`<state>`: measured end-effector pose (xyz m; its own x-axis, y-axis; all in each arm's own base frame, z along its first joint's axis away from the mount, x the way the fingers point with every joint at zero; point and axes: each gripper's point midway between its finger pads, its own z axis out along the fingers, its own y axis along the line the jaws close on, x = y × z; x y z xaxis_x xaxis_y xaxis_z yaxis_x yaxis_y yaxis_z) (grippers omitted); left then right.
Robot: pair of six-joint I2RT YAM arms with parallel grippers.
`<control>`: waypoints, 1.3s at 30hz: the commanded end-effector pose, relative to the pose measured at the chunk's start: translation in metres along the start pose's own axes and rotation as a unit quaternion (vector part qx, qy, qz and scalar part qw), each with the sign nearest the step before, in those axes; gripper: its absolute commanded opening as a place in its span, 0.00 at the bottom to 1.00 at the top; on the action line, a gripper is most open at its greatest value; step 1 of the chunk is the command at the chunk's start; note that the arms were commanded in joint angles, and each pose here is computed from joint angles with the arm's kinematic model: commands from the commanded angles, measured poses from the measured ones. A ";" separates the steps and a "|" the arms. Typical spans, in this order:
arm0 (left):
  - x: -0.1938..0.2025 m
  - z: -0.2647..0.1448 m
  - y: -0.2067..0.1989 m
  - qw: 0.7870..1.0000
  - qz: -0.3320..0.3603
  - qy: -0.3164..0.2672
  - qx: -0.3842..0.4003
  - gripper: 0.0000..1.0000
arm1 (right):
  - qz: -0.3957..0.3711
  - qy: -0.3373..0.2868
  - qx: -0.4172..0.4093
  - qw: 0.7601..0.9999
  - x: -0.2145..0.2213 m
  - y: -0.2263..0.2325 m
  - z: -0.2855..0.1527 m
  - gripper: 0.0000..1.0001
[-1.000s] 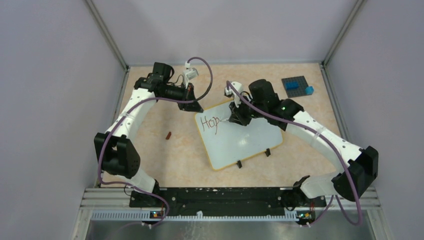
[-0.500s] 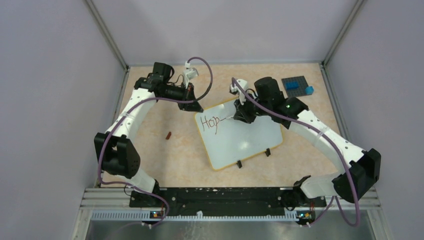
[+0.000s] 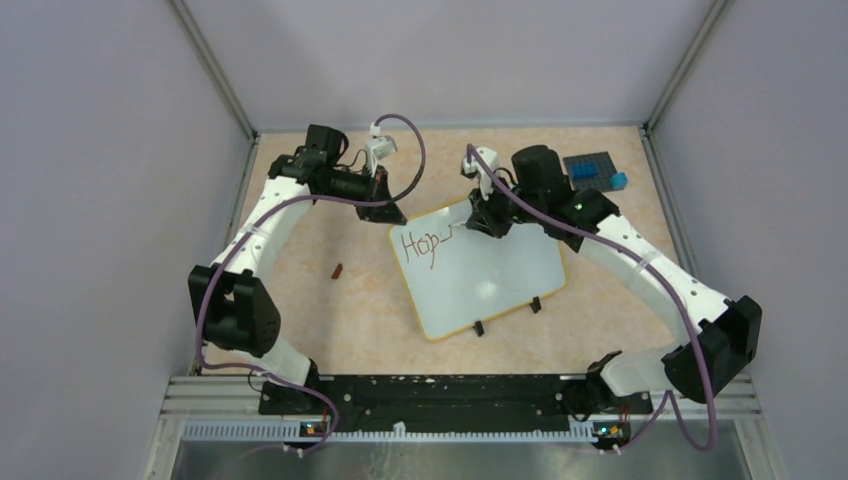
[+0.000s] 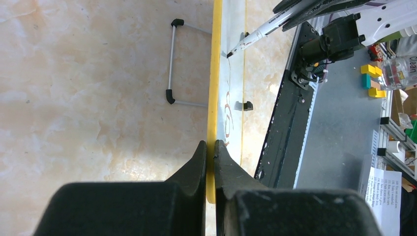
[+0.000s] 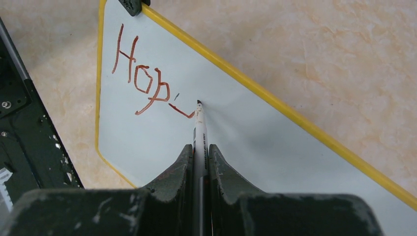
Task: Write a sentence on the whiteboard
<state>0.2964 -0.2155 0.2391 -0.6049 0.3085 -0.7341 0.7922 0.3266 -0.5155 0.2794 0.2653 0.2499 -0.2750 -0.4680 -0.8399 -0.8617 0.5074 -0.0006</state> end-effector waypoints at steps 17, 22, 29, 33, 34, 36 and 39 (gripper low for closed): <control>0.019 0.008 -0.010 0.999 -0.023 0.028 0.014 0.00 | -0.011 0.005 -0.017 1.000 0.008 0.021 0.015 0.00; 0.018 0.008 -0.010 0.999 -0.022 0.027 0.013 0.00 | -0.010 0.012 -0.018 1.000 0.017 0.023 0.014 0.00; 0.018 0.008 -0.010 0.999 -0.022 0.028 0.011 0.00 | -0.017 0.015 -0.005 1.000 0.020 0.020 0.007 0.00; 0.018 0.008 -0.010 0.999 -0.023 0.027 0.012 0.00 | -0.022 0.021 0.009 1.000 0.024 0.012 0.002 0.00; 0.017 0.007 -0.010 0.999 -0.022 0.027 0.011 0.00 | -0.022 0.021 0.013 0.999 0.024 0.009 0.001 0.00; 0.017 0.007 -0.011 0.999 -0.022 0.027 0.011 0.00 | -0.021 0.021 0.016 0.999 0.024 0.006 -0.003 0.00; 0.017 0.008 -0.010 0.999 -0.022 0.027 0.012 0.00 | -0.021 0.021 0.023 0.999 0.023 0.001 -0.006 0.00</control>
<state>0.2971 -0.2149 0.2376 -0.6047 0.3107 -0.7333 0.7919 0.3326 -0.5121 0.2571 0.2675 0.2230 -0.2848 -0.5164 -0.8076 -0.8806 0.4738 0.0076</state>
